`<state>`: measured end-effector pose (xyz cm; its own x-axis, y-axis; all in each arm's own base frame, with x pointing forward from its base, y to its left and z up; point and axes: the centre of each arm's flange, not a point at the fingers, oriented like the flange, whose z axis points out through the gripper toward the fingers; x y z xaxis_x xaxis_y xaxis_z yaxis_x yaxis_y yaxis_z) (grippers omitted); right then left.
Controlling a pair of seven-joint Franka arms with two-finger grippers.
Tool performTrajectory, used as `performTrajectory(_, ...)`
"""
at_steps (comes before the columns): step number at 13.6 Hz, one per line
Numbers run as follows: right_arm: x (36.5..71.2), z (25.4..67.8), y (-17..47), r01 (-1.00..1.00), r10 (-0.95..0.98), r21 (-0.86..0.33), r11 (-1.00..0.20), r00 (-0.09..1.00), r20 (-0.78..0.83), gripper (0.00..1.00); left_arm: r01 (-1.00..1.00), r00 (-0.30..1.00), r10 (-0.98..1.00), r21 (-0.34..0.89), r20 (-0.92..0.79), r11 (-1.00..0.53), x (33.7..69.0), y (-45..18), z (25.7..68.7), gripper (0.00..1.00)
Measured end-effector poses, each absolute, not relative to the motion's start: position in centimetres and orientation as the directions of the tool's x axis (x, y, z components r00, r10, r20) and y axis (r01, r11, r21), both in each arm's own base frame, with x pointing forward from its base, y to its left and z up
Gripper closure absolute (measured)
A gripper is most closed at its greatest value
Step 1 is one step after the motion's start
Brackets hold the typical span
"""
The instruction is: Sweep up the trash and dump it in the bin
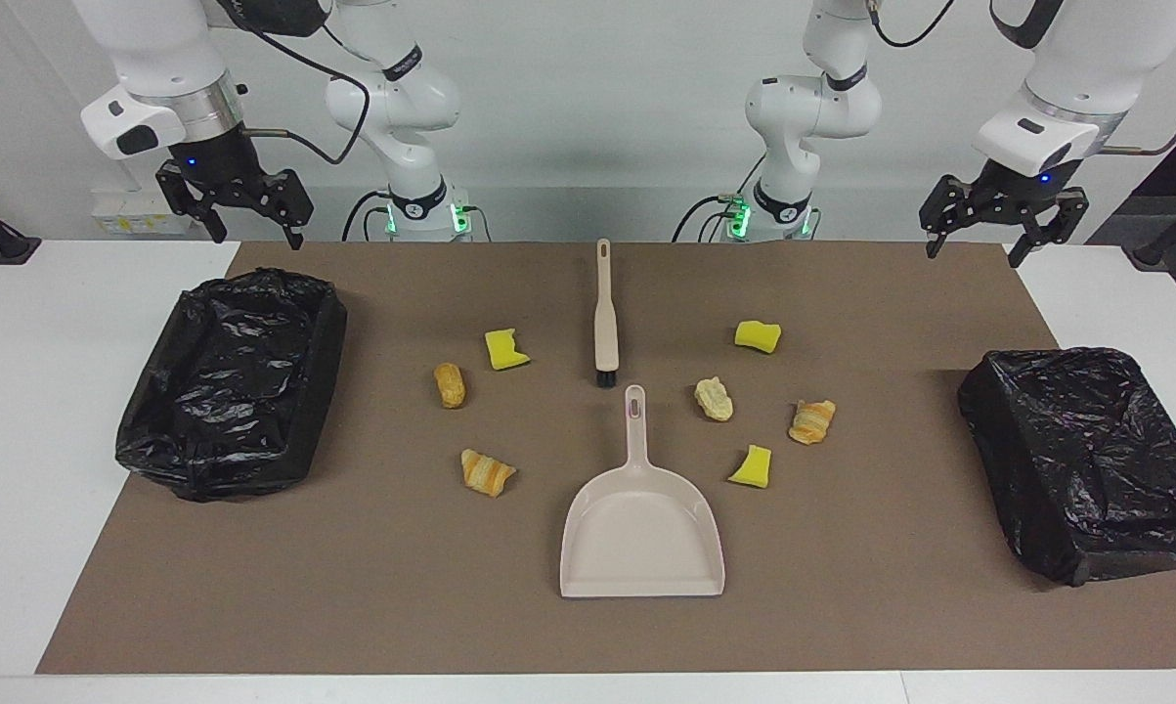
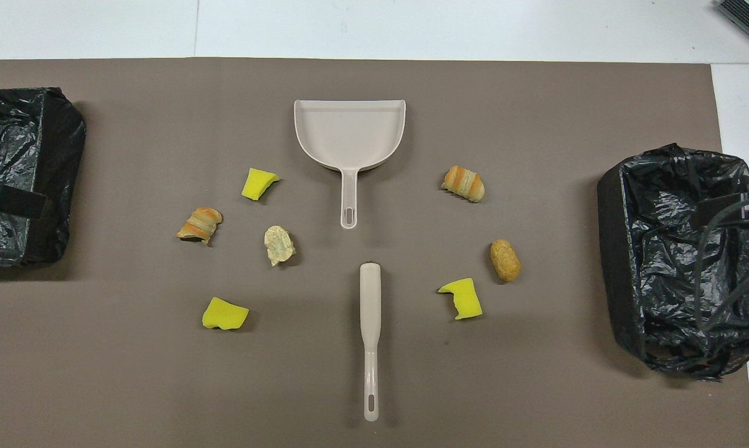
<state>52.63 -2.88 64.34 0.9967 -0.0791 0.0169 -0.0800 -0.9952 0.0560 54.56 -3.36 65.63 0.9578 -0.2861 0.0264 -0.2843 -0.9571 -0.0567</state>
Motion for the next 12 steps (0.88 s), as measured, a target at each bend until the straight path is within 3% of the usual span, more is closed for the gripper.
performTrajectory(8, 52.6, 64.3, -2.9, -0.080, -0.079, 0.056, -0.995, 0.997, 0.016, 0.00, -0.294, 0.955, -0.295, -0.055, 0.017, -0.954, 54.5, -3.9, 65.5, 0.00)
performTrajectory(12, 52.7, 64.3, -2.0, -0.061, -0.060, 0.056, -0.997, 0.998, 0.016, 0.00, -0.282, 0.959, -0.282, -0.030, 0.006, -0.959, 54.6, -7.3, 63.1, 0.00)
